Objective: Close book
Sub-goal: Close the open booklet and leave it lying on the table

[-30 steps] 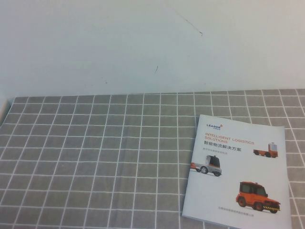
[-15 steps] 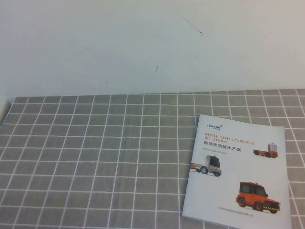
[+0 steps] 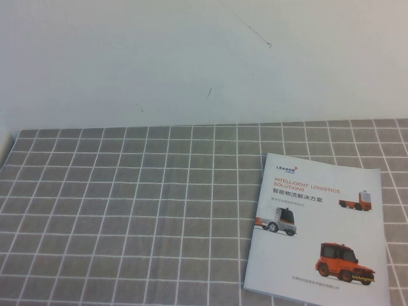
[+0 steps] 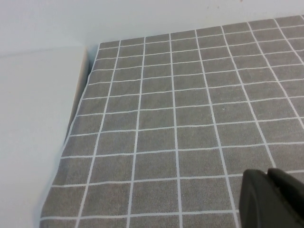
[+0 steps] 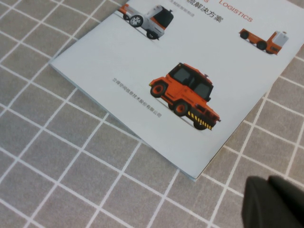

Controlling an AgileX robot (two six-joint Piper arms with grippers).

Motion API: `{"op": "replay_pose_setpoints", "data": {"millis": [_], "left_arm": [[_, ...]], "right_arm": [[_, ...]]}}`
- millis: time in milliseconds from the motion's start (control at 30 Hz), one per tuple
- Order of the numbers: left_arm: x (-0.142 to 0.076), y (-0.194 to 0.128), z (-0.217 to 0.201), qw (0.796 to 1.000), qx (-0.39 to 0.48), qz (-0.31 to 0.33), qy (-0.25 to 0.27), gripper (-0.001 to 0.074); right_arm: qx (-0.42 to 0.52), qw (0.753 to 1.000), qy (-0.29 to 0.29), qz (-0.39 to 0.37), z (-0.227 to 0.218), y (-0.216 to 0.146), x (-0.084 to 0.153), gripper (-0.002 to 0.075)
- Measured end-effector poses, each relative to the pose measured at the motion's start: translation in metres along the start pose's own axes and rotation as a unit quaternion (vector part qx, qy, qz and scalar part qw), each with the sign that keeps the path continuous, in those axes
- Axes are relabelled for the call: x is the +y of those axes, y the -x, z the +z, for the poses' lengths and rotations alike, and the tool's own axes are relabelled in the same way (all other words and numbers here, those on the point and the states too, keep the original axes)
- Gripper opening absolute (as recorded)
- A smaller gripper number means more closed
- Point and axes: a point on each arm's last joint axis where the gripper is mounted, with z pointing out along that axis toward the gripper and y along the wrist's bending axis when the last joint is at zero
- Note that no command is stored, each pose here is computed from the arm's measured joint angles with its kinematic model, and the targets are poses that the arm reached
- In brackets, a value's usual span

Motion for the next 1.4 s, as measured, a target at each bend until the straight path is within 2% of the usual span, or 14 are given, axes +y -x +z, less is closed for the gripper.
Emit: {"op": "replay_pose_setpoints", "data": {"millis": [400, 1100, 1267, 1400], "left_arm": [[-0.001, 0.000, 0.000, 0.999, 0.000, -0.047, -0.003, -0.0003], [-0.001, 0.000, 0.000, 0.999, 0.000, -0.055, -0.003, -0.0003], [-0.001, 0.000, 0.000, 0.998, 0.000, -0.056, -0.004, -0.0003], [-0.001, 0.000, 0.000, 0.998, 0.000, -0.058, -0.004, -0.0003]], "right_arm": [[0.000, 1.000, 0.000, 0.000, 0.000, 0.000, 0.000, -0.0001], [-0.002, 1.000, 0.000, 0.000, -0.001, 0.000, 0.000, -0.0001], [-0.049, 0.997, -0.029, -0.047, -0.013, -0.003, 0.001, -0.0001], [-0.110, 0.990, -0.062, -0.069, -0.013, -0.022, 0.004, -0.0001]]}}
